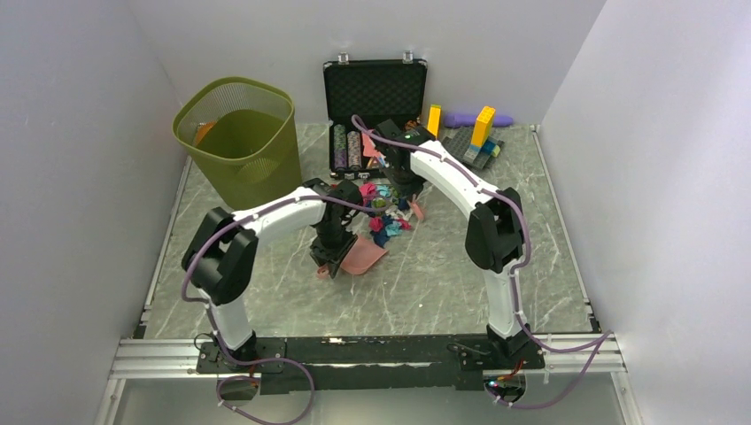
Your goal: Sweep away the paper scraps from the table
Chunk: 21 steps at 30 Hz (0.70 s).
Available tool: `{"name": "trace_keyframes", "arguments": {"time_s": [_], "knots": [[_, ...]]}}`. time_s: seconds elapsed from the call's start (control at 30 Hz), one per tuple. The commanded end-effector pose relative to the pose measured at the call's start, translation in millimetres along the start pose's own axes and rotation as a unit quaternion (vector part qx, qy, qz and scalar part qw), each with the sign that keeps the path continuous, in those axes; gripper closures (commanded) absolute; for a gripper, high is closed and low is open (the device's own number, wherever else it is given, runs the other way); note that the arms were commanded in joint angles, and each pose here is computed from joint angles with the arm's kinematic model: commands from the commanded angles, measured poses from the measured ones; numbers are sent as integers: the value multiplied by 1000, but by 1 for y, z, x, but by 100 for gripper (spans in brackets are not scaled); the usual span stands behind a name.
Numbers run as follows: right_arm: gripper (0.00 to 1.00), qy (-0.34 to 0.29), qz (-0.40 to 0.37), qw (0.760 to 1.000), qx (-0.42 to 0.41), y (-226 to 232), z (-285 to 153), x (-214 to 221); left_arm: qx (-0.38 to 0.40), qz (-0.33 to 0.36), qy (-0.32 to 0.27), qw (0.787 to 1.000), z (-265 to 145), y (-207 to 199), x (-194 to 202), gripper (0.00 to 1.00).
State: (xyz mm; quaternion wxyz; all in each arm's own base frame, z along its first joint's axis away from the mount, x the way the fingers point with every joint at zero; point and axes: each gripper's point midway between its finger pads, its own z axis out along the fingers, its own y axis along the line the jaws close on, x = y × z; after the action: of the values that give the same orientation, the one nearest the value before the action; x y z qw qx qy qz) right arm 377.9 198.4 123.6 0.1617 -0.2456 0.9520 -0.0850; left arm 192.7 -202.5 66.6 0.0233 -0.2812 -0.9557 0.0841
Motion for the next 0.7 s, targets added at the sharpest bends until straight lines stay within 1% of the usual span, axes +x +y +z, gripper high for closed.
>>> {"name": "trace_keyframes", "arguments": {"time_s": [0.0, 0.13, 0.33, 0.53, 0.67], "knots": [[100, 13, -36, 996, -81, 43, 3, 10, -42, 15, 26, 999, 3, 13, -6, 100], [100, -1, -50, 989, -136, 70, -10, 8, -84, 17, 35, 996, 6, 27, -12, 100], [100, -45, -43, 972, -226, 91, -52, 3, -83, 16, 9, 996, 5, 26, -27, 100], [100, -71, -31, 971, -227, 79, -87, 13, -82, 22, -28, 996, 3, 20, -35, 100], [100, -108, -27, 958, -263, 81, -115, 16, -76, 22, -66, 995, -3, 16, -40, 100]]}}
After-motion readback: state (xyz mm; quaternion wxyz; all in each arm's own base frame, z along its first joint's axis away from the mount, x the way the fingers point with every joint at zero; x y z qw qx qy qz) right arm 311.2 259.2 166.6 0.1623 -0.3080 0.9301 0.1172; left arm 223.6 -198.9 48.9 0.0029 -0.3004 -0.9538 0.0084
